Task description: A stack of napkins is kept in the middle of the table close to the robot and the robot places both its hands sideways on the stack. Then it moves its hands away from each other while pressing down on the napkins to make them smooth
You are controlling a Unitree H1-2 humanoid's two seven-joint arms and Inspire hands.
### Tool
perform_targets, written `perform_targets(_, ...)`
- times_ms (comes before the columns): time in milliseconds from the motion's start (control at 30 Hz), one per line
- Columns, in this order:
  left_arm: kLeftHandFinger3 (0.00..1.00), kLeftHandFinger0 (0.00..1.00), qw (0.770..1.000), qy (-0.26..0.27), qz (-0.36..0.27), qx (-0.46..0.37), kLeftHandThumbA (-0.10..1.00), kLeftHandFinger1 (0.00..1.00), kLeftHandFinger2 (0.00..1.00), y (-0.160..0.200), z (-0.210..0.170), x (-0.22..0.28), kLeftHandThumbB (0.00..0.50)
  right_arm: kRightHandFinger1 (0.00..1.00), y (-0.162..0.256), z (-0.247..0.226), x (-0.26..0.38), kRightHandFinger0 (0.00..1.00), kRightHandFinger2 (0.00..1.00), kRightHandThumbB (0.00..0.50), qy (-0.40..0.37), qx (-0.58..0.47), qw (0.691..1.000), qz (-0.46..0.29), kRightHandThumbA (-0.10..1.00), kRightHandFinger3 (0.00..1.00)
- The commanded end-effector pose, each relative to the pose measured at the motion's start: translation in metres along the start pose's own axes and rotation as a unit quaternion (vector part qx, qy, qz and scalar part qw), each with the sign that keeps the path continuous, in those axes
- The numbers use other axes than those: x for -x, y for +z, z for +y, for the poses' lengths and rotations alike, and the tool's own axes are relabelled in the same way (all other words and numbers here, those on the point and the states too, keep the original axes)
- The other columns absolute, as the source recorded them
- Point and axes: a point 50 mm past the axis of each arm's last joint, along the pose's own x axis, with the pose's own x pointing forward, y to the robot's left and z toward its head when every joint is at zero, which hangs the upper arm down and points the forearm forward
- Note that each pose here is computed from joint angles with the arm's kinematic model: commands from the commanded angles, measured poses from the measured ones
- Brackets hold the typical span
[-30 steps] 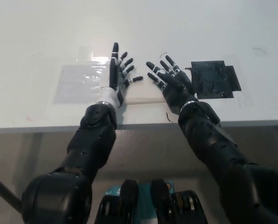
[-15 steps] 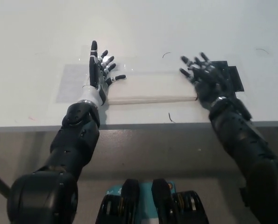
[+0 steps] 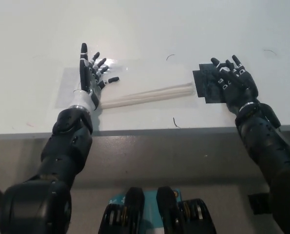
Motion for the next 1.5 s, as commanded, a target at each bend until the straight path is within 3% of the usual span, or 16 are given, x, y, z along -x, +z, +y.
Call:
perform_targets(0,1.00,1.00,0.999,-0.010,-0.046,-0.017,1.00,1.00,1.00,0.022,0.023,-0.003,0.395,1.00,0.007,-0.018,0.002,1.00,1.00,0.410,-0.025,0.006,1.000,-0.005,1.00,1.00)
perform_targets(67,1.00,1.00,0.996,-0.026,-0.075,-0.035,1.00,1.00,1.00,0.037,0.026,-0.006,0.396,1.00,0.019,-0.010,-0.002,1.00,1.00,0.408,-0.003,0.003,1.000,-0.024,1.00,1.00)
perform_targets(133,1.00,1.00,0.994,-0.039,-0.098,-0.041,1.00,1.00,1.00,0.050,0.027,-0.008,0.384,1.00,0.030,-0.003,-0.004,1.00,1.00,0.440,0.021,-0.010,0.999,-0.043,1.00,1.00)
perform_targets(200,1.00,1.00,0.988,-0.062,-0.129,-0.060,1.00,1.00,1.00,0.070,0.026,-0.008,0.382,1.00,0.046,0.008,-0.007,1.00,1.00,0.403,0.051,-0.014,0.996,-0.067,1.00,1.00)
perform_targets(267,1.00,1.00,0.979,-0.081,-0.170,-0.084,1.00,1.00,1.00,0.095,0.021,-0.004,0.351,1.00,0.061,0.021,-0.009,1.00,1.00,0.427,0.076,-0.015,0.993,-0.091,1.00,1.00)
perform_targets(467,1.00,1.00,0.945,-0.146,-0.266,-0.125,1.00,1.00,1.00,0.156,-0.006,0.030,0.361,1.00,0.097,0.052,-0.006,1.00,1.00,0.395,0.152,-0.005,0.975,-0.164,1.00,1.00)
perform_targets(600,1.00,1.00,0.920,-0.174,-0.322,-0.141,1.00,1.00,1.00,0.192,-0.022,0.061,0.431,1.00,0.117,0.078,0.016,1.00,1.00,0.391,0.211,0.019,0.951,-0.224,1.00,1.00)
perform_targets(700,1.00,1.00,0.901,-0.198,-0.355,-0.153,1.00,1.00,1.00,0.208,-0.026,0.086,0.421,1.00,0.125,0.094,0.049,1.00,1.00,0.349,0.253,0.035,0.928,-0.270,1.00,1.00)
perform_targets(867,1.00,1.00,0.881,-0.215,-0.393,-0.151,1.00,1.00,1.00,0.203,-0.025,0.135,0.399,1.00,0.124,0.108,0.108,1.00,1.00,0.398,0.294,0.087,0.896,-0.322,1.00,1.00)
perform_targets(900,1.00,1.00,0.880,-0.218,-0.395,-0.150,1.00,1.00,1.00,0.201,-0.024,0.143,0.418,1.00,0.123,0.109,0.119,1.00,1.00,0.386,0.307,0.096,0.887,-0.331,1.00,1.00)
perform_targets(933,1.00,1.00,0.876,-0.223,-0.401,-0.150,1.00,1.00,1.00,0.198,-0.023,0.155,0.420,1.00,0.121,0.110,0.134,1.00,1.00,0.413,0.313,0.106,0.880,-0.341,1.00,1.00)
perform_targets(1000,1.00,1.00,0.872,-0.220,-0.411,-0.150,1.00,1.00,1.00,0.189,-0.019,0.181,0.422,1.00,0.116,0.110,0.168,1.00,1.00,0.416,0.338,0.130,0.858,-0.364,1.00,1.00)
perform_targets(1067,1.00,1.00,0.866,-0.221,-0.425,-0.143,1.00,1.00,1.00,0.181,-0.015,0.205,0.380,1.00,0.111,0.109,0.199,1.00,1.00,0.418,0.354,0.151,0.838,-0.387,1.00,1.00)
perform_targets(1200,1.00,1.00,0.855,-0.230,-0.445,-0.137,1.00,1.00,1.00,0.162,-0.007,0.245,0.386,1.00,0.099,0.103,0.252,1.00,1.00,0.428,0.375,0.184,0.806,-0.419,1.00,1.00)
perform_targets(1300,1.00,1.00,0.858,-0.221,-0.445,-0.130,1.00,1.00,1.00,0.142,0.003,0.278,0.428,1.00,0.083,0.090,0.292,1.00,1.00,0.444,0.391,0.204,0.792,-0.421,1.00,1.00)
perform_targets(1467,1.00,1.00,0.864,-0.223,-0.433,-0.126,1.00,1.00,1.00,0.116,0.011,0.312,0.383,1.00,0.060,0.075,0.327,1.00,1.00,0.472,0.403,0.220,0.787,-0.413,1.00,1.00)
